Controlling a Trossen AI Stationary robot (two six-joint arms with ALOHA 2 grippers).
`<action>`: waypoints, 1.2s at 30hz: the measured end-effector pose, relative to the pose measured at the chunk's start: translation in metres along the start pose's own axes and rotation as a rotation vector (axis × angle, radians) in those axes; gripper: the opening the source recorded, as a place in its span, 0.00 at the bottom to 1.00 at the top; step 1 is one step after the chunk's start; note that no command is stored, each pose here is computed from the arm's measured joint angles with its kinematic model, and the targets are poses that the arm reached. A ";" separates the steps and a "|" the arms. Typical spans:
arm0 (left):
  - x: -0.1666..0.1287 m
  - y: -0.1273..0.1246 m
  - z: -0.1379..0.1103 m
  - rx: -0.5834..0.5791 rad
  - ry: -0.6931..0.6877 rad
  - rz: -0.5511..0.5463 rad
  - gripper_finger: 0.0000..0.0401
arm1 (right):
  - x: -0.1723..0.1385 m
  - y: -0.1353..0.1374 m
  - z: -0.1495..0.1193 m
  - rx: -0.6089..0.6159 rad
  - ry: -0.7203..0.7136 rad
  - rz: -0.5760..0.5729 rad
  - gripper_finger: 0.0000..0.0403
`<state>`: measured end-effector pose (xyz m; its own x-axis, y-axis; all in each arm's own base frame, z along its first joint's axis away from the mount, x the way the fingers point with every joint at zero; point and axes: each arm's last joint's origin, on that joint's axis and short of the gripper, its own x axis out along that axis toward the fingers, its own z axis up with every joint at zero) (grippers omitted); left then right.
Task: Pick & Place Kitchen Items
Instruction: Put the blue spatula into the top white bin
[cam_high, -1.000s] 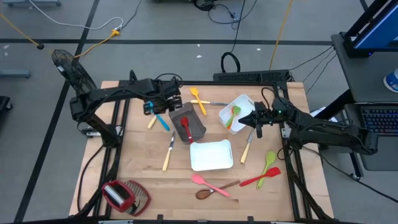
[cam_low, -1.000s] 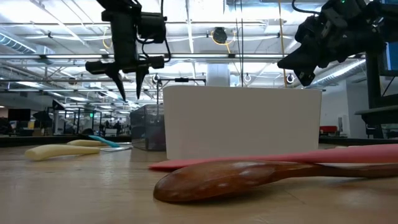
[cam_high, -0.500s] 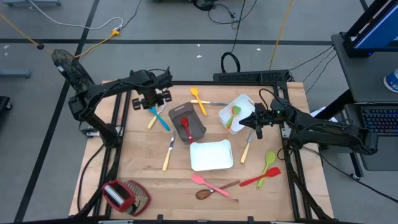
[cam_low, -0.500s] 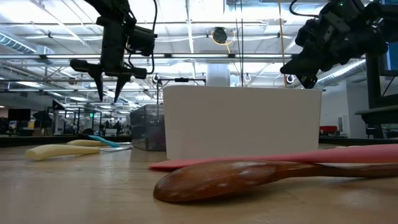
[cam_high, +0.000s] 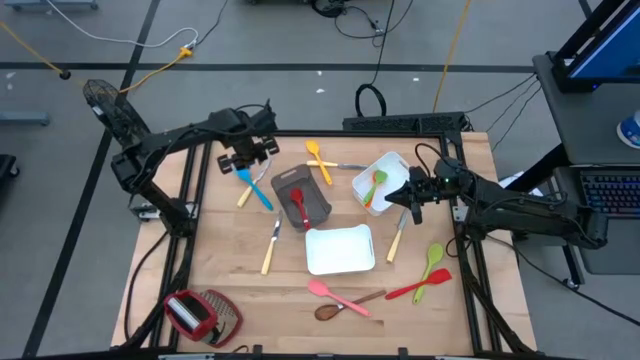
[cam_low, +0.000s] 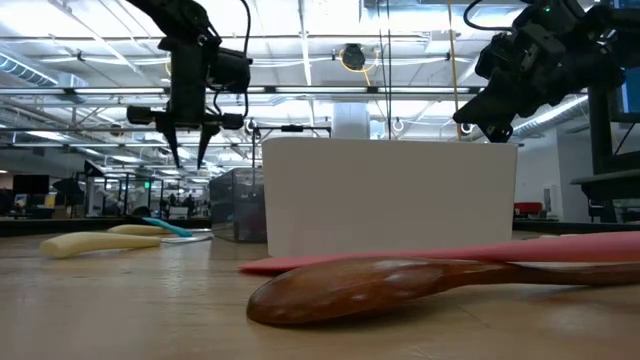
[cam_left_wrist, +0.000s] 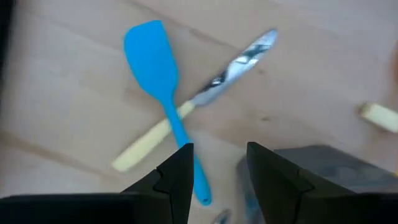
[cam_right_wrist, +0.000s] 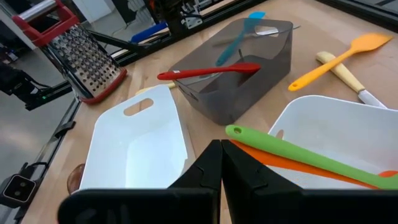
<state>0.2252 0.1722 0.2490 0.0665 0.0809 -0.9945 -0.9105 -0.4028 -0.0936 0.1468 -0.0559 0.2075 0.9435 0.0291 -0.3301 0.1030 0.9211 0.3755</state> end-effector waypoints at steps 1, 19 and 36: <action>0.000 -0.002 -0.001 -0.004 -0.011 -0.015 0.38 | 0.000 0.000 0.000 0.000 0.001 0.000 0.00; 0.007 -0.006 -0.011 -0.073 -0.130 -0.032 0.38 | 0.000 0.000 0.000 0.007 0.001 0.001 0.00; 0.044 0.016 -0.040 -0.275 -0.074 0.088 0.38 | 0.000 0.001 -0.002 0.015 0.024 0.041 0.00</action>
<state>0.2303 0.1329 0.2019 -0.0469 0.0968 -0.9942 -0.7661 -0.6422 -0.0264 0.1463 -0.0544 0.2065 0.9392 0.0765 -0.3348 0.0690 0.9130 0.4020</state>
